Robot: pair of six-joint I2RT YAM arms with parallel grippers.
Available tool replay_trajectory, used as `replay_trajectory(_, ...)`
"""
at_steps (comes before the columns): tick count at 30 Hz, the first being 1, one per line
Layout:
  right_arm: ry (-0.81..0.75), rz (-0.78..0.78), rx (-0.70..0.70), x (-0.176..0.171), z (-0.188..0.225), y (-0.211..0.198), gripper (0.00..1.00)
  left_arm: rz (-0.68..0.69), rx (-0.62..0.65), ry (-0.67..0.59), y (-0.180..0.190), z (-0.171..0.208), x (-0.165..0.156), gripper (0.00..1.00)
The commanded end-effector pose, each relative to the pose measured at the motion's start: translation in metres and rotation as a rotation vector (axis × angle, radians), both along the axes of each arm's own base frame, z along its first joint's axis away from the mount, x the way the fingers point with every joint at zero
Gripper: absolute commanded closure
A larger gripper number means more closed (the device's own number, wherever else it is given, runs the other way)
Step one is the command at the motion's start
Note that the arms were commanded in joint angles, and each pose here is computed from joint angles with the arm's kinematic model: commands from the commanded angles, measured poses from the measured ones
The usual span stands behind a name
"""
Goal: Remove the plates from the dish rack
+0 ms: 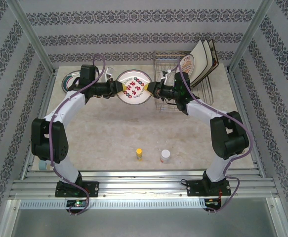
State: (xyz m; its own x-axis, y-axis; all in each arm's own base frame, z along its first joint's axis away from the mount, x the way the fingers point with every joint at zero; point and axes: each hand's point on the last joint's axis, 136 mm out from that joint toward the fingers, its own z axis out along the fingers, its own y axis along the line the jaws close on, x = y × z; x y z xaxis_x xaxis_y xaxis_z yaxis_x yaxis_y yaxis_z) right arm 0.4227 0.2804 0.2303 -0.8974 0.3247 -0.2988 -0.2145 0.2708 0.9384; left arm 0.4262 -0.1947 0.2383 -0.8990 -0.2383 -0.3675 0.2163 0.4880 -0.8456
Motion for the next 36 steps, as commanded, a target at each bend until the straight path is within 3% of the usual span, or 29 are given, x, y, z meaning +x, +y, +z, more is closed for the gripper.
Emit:
replay_trajectory(1,-0.078,-0.006,0.018,0.009,0.023,0.005,1.0,-0.024,0.0,-0.042,-0.006,0.011,-0.004,0.97)
replay_trajectory(5,-0.069,-0.008,0.006,0.01,0.021,0.005,1.0,-0.024,-0.01,-0.044,-0.007,0.012,-0.001,1.0)
replay_trajectory(6,-0.068,-0.008,0.0,0.009,0.02,0.005,0.96,-0.021,-0.012,-0.045,-0.007,0.013,-0.001,1.0)
replay_trajectory(11,-0.036,-0.018,-0.062,0.009,0.008,-0.001,0.3,-0.005,-0.039,-0.064,-0.008,0.018,0.006,1.0)
replay_trajectory(15,-0.004,-0.041,-0.208,0.007,-0.005,-0.016,0.02,-0.006,-0.037,-0.057,-0.009,0.018,0.012,1.0)
replay_trajectory(25,0.037,-0.159,-0.577,-0.01,-0.008,-0.094,0.02,0.035,-0.067,-0.079,0.001,0.025,0.025,1.0)
replay_trajectory(31,0.081,-0.221,-0.88,-0.04,-0.013,-0.158,0.02,0.064,-0.074,-0.101,0.012,0.031,0.033,1.0)
replay_trajectory(36,0.081,-0.244,-1.033,-0.066,-0.008,-0.193,0.02,0.114,-0.081,-0.103,0.032,0.03,0.047,1.0)
